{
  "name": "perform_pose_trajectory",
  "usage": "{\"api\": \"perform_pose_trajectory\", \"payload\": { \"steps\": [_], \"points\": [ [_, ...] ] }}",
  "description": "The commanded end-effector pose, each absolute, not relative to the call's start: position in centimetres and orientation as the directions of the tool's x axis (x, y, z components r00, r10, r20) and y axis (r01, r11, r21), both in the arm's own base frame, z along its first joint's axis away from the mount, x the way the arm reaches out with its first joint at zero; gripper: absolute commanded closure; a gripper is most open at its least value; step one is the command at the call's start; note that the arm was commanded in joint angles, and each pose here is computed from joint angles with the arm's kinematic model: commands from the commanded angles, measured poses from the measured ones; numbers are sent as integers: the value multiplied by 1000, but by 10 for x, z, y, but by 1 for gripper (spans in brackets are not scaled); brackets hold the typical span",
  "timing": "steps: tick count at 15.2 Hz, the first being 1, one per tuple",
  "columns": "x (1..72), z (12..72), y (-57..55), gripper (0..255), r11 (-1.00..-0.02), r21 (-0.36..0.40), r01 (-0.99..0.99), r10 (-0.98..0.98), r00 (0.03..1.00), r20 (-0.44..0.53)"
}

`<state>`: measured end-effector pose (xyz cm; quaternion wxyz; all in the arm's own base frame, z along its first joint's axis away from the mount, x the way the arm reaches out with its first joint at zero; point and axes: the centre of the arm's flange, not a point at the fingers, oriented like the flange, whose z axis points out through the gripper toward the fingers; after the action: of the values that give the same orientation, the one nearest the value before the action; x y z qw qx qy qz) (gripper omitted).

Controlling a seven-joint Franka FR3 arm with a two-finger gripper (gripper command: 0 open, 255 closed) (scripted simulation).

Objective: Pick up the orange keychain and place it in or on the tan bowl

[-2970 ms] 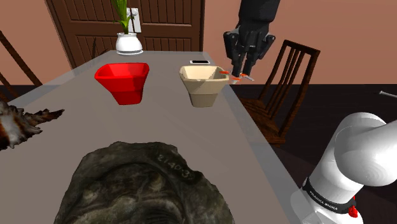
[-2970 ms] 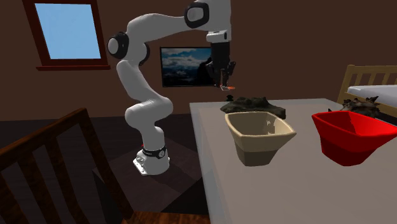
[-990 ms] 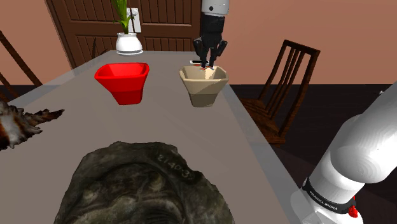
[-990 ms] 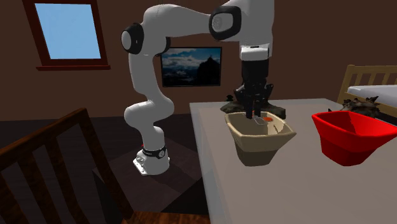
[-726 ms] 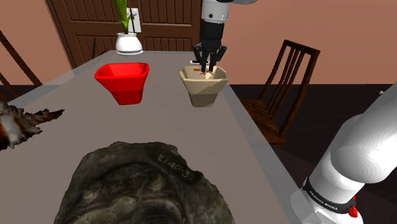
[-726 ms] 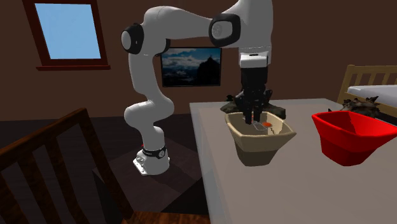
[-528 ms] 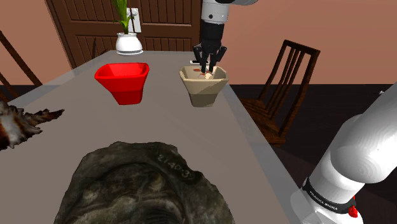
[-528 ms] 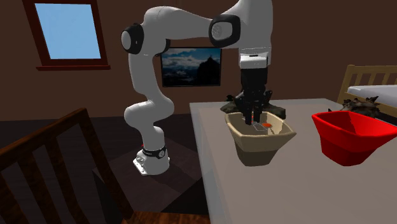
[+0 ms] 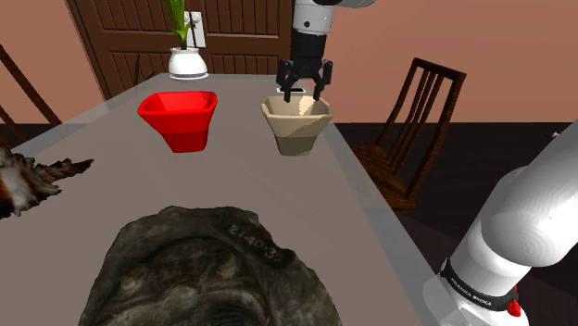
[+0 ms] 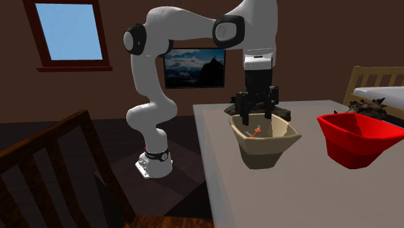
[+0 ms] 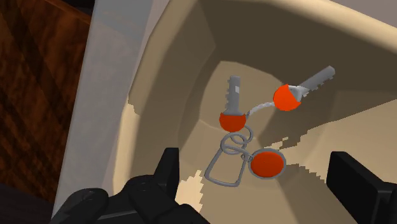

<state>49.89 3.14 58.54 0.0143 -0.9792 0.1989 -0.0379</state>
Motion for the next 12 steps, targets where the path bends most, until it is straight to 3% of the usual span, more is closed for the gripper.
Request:
{"api": "perform_pose_trajectory", "payload": {
  "steps": [1,5,12],
  "points": [
    [499,585,31,0,-920,-43,-388,-391,918,69],
    [495,635,31,0,-920,-43,-388,-391,918,69],
    [495,635,31,0,-920,-43,-388,-391,918,69]
  ]
}}
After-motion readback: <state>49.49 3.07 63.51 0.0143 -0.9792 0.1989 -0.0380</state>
